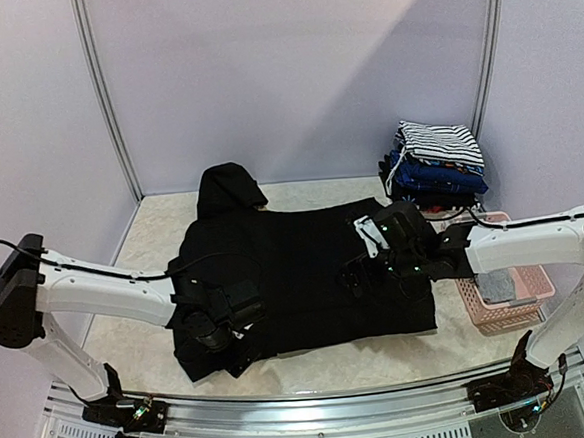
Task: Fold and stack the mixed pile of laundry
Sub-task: Pick up the flattened shirt from the center of the board.
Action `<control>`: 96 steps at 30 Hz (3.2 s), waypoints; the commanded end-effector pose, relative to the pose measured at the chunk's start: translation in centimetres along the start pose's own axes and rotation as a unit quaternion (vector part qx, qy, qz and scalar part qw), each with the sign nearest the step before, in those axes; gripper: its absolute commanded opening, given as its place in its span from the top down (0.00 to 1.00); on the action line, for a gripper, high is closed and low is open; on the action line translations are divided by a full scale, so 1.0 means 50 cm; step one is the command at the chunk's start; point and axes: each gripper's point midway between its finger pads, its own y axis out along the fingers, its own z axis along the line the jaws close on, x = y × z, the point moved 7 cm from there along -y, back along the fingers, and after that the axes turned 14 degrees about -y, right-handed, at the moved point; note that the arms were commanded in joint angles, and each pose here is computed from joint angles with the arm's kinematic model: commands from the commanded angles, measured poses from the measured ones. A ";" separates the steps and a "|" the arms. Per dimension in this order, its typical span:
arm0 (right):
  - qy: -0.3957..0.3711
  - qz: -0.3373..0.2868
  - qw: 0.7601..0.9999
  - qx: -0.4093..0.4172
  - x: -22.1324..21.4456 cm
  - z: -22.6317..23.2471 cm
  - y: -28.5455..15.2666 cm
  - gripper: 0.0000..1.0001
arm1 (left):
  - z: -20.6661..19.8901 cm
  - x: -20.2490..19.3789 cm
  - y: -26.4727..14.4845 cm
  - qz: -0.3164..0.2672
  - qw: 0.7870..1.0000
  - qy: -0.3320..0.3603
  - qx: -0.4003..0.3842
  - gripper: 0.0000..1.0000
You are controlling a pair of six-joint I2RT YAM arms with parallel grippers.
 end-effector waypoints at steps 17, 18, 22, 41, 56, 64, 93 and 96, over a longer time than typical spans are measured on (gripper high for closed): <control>0.013 -0.023 1.000 -0.016 -0.015 -0.012 -0.041 0.05 | 0.001 0.067 -0.087 -0.069 0.996 0.027 0.053 1.00; 0.015 -0.026 0.999 -0.020 -0.013 -0.013 -0.045 0.05 | 0.005 0.080 -0.092 -0.076 0.995 0.023 0.055 1.00; 0.020 -0.034 0.999 -0.026 -0.009 -0.017 -0.058 0.05 | 0.034 0.137 -0.102 -0.095 0.993 -0.003 0.073 1.00; -0.091 -0.041 0.974 0.202 -0.014 0.142 -0.015 0.20 | 0.135 0.357 -0.091 -0.097 0.992 -0.040 0.077 1.00; -0.195 0.086 0.973 0.086 -0.077 0.216 0.155 0.32 | 0.146 0.325 -0.072 -0.096 0.992 -0.052 0.064 1.00; -0.217 0.125 0.968 0.022 -0.104 0.203 0.186 0.51 | 0.147 0.316 -0.073 -0.099 0.992 -0.055 0.058 1.00; -0.231 -0.012 0.906 0.355 -0.005 0.351 -0.119 1.00 | 0.089 0.199 -0.109 -0.111 0.992 -0.046 0.025 0.79; -0.217 -0.045 0.906 0.360 0.025 0.352 -0.148 1.00 | 0.076 0.179 -0.138 -0.136 0.990 -0.040 0.015 0.61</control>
